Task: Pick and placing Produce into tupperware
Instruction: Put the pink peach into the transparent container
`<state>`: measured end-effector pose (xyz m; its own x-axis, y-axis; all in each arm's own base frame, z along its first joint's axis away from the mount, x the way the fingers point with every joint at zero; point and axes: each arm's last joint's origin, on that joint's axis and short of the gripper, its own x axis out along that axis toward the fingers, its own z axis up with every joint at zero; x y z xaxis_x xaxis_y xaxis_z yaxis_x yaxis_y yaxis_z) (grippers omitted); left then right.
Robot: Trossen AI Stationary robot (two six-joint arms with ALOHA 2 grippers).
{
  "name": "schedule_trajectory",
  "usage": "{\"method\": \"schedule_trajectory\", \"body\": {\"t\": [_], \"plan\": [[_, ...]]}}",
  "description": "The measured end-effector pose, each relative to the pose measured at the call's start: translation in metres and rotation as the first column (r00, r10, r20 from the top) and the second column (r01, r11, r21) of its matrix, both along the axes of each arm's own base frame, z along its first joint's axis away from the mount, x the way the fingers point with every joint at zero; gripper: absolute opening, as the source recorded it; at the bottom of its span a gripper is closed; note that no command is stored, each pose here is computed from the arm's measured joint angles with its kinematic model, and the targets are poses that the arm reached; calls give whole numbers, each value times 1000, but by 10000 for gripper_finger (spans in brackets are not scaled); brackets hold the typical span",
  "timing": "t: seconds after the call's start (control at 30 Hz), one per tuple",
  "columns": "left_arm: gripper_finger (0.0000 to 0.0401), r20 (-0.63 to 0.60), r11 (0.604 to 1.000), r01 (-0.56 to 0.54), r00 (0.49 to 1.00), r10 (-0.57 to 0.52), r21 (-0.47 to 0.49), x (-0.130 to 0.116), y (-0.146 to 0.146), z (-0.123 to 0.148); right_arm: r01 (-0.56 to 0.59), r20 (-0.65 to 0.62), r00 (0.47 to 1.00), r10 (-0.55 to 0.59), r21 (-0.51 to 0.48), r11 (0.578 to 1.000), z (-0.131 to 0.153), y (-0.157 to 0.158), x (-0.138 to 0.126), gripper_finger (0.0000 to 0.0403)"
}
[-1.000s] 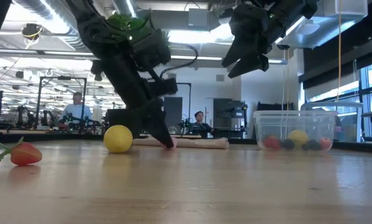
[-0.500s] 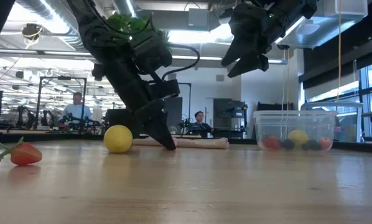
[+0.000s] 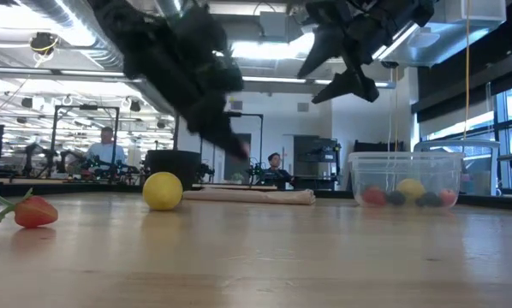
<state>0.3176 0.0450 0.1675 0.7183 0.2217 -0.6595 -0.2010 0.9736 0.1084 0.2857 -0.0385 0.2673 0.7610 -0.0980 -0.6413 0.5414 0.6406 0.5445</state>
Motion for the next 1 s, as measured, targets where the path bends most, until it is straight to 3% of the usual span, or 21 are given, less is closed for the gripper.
{"method": "schedule_trajectory", "body": {"t": [0.3,0.5,0.7,1.0], "plan": [[73,298,974,-27,954,-43,226,-12,1,73,59,186,980,-69,59,996,14,-2,10,249],[66,360,965,-34,931,-65,261,-11,1,82,76,281,956,-87,50,996,23,-9,13,249],[80,408,957,-36,909,-88,288,-9,-1,87,96,288,952,-106,50,994,22,-15,15,249],[66,461,949,-42,880,-113,311,-8,-2,94,97,354,929,-105,39,994,25,-18,20,249]]}}
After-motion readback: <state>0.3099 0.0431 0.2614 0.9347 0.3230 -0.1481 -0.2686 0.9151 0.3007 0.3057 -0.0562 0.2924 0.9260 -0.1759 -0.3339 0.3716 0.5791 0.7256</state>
